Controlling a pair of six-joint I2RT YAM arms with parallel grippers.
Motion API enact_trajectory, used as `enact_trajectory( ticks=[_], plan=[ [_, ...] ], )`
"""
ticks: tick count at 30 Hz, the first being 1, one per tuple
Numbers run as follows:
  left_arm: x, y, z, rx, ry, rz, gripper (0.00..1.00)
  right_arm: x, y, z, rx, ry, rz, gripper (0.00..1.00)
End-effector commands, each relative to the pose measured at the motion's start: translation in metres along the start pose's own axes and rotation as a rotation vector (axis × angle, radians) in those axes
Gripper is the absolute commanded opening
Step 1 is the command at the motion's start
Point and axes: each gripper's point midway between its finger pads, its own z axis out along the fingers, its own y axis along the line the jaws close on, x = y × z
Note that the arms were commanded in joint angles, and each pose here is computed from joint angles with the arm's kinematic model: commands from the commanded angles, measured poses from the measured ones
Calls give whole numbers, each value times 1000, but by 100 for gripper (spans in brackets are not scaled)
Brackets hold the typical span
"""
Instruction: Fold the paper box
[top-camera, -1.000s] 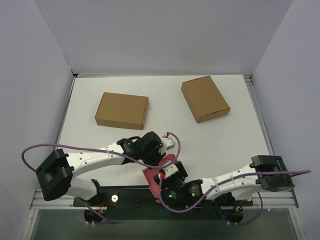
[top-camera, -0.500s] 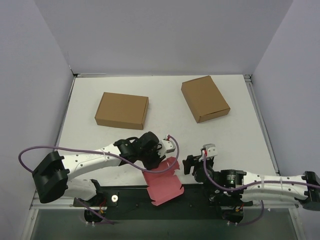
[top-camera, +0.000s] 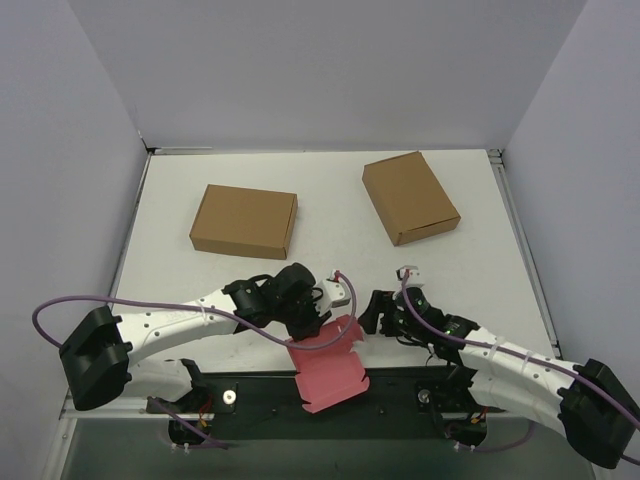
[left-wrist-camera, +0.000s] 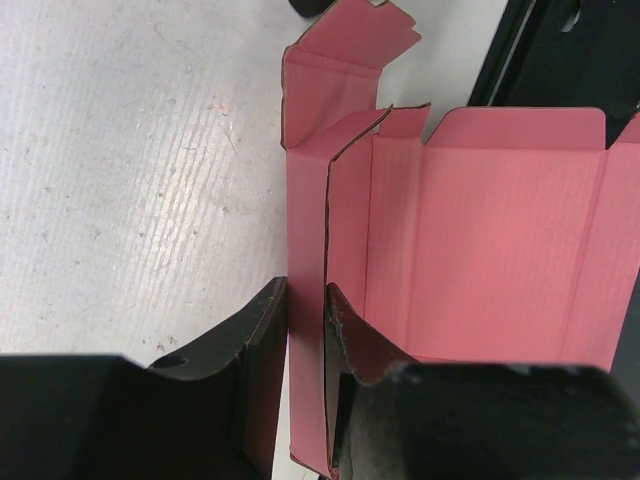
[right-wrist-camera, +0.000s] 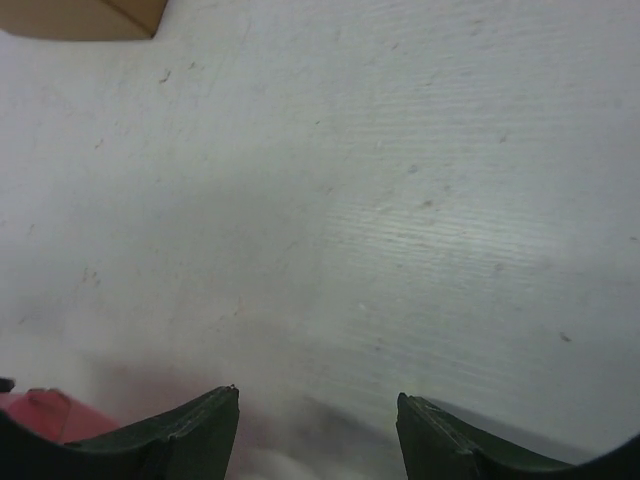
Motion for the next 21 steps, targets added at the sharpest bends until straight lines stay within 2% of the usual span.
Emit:
enact_trajectory(
  ticks=[1,13,21],
  plan=[
    [-12,6,-2,-36,-38,20,30,-4,53,-3,-272,10,-21,64],
    [-10,14,3,-83,-20,2,30,24,70,-11,-429,64,-60,62],
    [-8,17,2,-112,-15,4,27,35,79,-7,-416,87,-9,58]
  ],
)
